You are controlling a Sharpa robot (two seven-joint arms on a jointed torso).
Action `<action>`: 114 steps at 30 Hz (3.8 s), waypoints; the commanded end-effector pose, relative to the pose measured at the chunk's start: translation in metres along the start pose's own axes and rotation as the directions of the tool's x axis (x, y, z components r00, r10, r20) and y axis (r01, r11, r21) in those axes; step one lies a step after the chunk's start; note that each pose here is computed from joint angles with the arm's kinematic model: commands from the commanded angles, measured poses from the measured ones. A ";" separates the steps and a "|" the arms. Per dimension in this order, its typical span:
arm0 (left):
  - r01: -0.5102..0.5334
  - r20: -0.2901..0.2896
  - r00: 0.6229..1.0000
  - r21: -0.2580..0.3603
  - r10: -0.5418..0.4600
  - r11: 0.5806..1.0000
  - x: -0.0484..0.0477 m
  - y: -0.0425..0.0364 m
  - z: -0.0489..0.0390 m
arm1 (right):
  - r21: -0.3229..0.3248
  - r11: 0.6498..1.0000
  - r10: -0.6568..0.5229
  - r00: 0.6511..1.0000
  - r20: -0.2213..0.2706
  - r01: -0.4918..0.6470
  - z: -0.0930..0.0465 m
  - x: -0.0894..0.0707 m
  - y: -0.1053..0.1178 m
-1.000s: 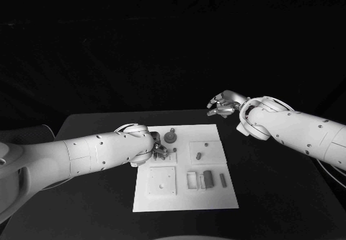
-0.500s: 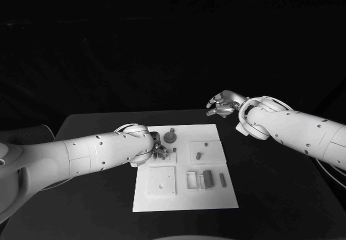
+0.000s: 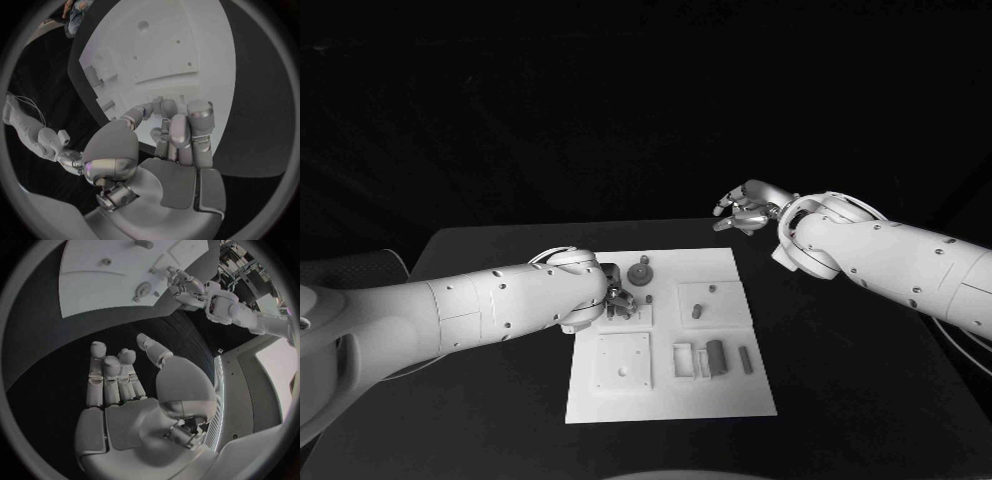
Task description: Assemble the parts on the task board
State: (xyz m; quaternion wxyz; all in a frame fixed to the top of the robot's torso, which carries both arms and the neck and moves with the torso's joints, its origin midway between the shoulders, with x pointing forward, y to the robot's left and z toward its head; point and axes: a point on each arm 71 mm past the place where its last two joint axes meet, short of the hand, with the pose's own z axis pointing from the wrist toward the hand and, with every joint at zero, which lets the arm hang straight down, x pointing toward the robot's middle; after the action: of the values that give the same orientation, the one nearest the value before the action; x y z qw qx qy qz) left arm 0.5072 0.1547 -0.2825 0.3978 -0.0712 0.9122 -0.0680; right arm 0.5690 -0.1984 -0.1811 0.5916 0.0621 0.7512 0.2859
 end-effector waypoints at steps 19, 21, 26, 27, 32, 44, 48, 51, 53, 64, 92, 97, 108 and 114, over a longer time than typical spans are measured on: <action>-0.004 -0.002 1.000 0.015 0.004 1.000 0.0008 -0.0049 -0.0002 | -0.008 1.000 -0.009 1.000 -0.014 0.008 0.000 0.001 0.002; -0.007 -0.002 1.000 0.015 0.007 1.000 0.0008 -0.0047 -0.0002 | -0.006 1.000 -0.009 1.000 -0.014 0.009 0.000 0.001 0.001; -0.010 -0.008 1.000 0.012 0.010 1.000 0.0010 -0.0037 -0.0001 | -0.006 1.000 -0.009 1.000 -0.014 0.009 0.000 0.001 0.001; -0.011 -0.009 1.000 0.012 0.011 1.000 0.0010 -0.0036 -0.0002 | -0.006 1.000 -0.009 1.000 -0.014 0.009 0.000 0.001 0.001; -0.013 -0.008 1.000 0.008 0.013 1.000 0.0006 -0.0019 -0.0001 | -0.005 1.000 -0.009 1.000 -0.014 0.009 0.000 0.001 0.001; -0.020 -0.018 1.000 0.008 0.021 1.000 0.0013 -0.0024 0.0002 | -0.007 1.000 -0.009 1.000 -0.016 0.009 0.000 0.001 0.001; -0.022 -0.020 1.000 0.008 0.023 1.000 0.0014 -0.0026 0.0002 | -0.006 1.000 -0.009 1.000 -0.016 0.009 0.000 0.001 0.001; -0.024 -0.022 0.999 0.008 0.024 1.000 0.0016 -0.0026 0.0002 | -0.006 1.000 -0.009 1.000 -0.017 0.009 0.000 0.001 0.001; -0.023 -0.021 1.000 0.007 0.023 1.000 0.0013 -0.0022 0.0004 | -0.006 1.000 -0.009 1.000 -0.017 0.009 0.000 0.001 0.001; -0.029 -0.018 0.999 0.006 0.029 1.000 0.0009 -0.0017 0.0007 | -0.007 1.000 -0.009 1.000 -0.016 0.009 0.000 0.001 0.001; -0.029 0.004 1.000 0.012 0.029 1.000 0.0002 -0.0048 0.0004 | -0.008 1.000 -0.009 1.000 -0.016 0.009 0.001 0.002 0.002; -0.030 0.003 1.000 0.014 0.030 0.999 0.0004 -0.0056 0.0004 | -0.008 1.000 -0.009 1.000 -0.020 0.009 0.001 0.002 0.002; -0.029 0.011 1.000 0.013 0.029 0.999 -0.0003 -0.0055 0.0007 | -0.008 1.000 -0.009 1.000 -0.020 0.009 0.001 0.002 0.002; -0.029 0.010 1.000 0.013 0.029 0.999 -0.0003 -0.0053 0.0008 | -0.008 1.000 -0.009 1.000 -0.020 0.009 0.001 0.002 0.002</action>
State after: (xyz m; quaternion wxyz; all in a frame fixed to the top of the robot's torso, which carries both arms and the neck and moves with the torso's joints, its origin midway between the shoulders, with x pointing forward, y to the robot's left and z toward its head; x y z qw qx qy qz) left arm 0.5084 0.1517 -0.2825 0.4008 -0.0585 0.9121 -0.0635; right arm 0.5688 -0.1964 -0.1817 0.5886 0.0602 0.7535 0.2867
